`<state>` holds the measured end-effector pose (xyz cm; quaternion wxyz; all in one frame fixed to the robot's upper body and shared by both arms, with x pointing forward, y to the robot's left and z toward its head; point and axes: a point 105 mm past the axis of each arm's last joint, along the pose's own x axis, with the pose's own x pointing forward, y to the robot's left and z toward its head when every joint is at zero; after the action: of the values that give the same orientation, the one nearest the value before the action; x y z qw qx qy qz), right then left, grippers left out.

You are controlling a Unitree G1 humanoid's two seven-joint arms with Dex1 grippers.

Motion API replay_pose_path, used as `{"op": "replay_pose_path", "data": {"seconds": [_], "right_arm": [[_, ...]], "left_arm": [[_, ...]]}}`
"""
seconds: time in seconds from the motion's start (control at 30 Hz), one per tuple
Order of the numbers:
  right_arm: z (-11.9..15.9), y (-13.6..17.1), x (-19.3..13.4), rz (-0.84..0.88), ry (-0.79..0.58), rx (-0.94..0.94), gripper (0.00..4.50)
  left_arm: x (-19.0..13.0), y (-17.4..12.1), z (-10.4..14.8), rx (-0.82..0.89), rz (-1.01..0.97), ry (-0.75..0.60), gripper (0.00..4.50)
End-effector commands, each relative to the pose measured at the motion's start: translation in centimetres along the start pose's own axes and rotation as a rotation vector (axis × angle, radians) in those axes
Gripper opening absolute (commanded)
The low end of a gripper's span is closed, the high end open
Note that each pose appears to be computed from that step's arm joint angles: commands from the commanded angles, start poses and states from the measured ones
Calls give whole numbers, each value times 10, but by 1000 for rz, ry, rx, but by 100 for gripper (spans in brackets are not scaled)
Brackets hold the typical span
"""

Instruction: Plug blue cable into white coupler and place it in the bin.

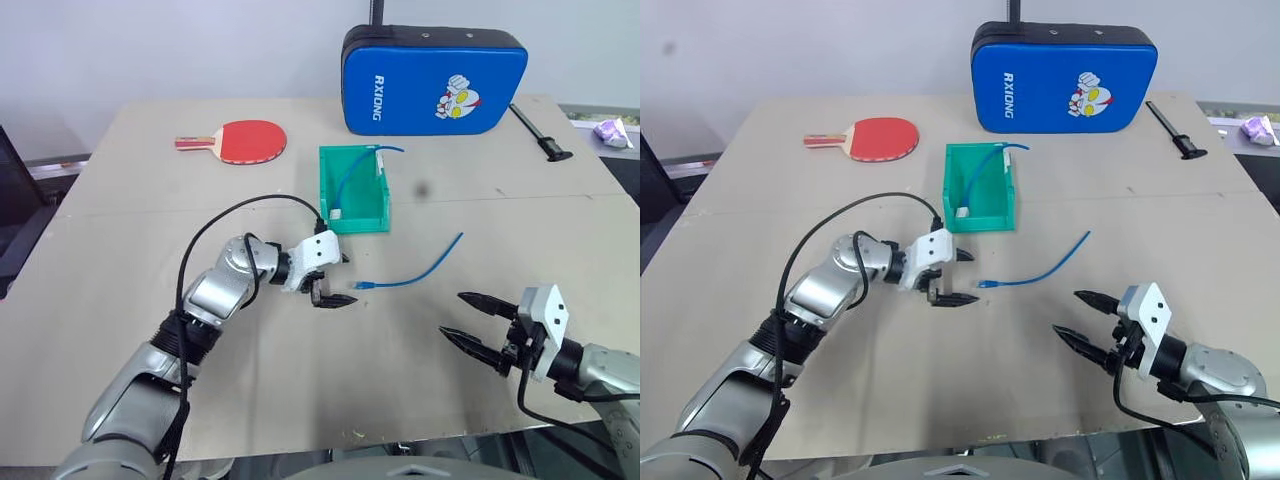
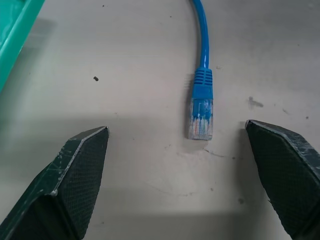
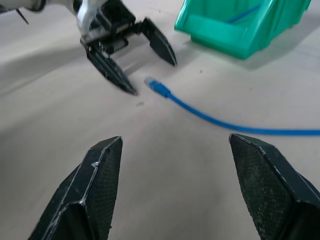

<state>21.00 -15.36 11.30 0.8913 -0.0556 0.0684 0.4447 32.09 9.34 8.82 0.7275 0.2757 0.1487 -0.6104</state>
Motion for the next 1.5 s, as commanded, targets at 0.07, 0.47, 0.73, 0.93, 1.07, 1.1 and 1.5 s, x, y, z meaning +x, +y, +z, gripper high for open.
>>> {"op": "replay_pose_path", "data": {"seconds": [0.07,0.47,0.73,0.93,1.07,1.1,1.5], "right_arm": [[10,1,-3,11,-32,-31,329],[1,3,-1,46,5,-21,450],[-3,5,6,41,21,-22,450],[0,15,19,39,-51,164,450],[9,30,27,111,-152,409,450],[13,32,30,131,-181,464,450],[73,17,57,224,-495,692,450]], "left_arm": [[10,2,-1,60,-32,22,450],[19,7,0,90,-56,33,368],[13,4,-7,89,-93,70,6],[10,4,14,1,-97,-66,6],[3,1,54,-219,-143,-328,6],[0,-4,60,-272,-177,-372,6],[-21,-26,98,-615,-376,-633,6]]}}
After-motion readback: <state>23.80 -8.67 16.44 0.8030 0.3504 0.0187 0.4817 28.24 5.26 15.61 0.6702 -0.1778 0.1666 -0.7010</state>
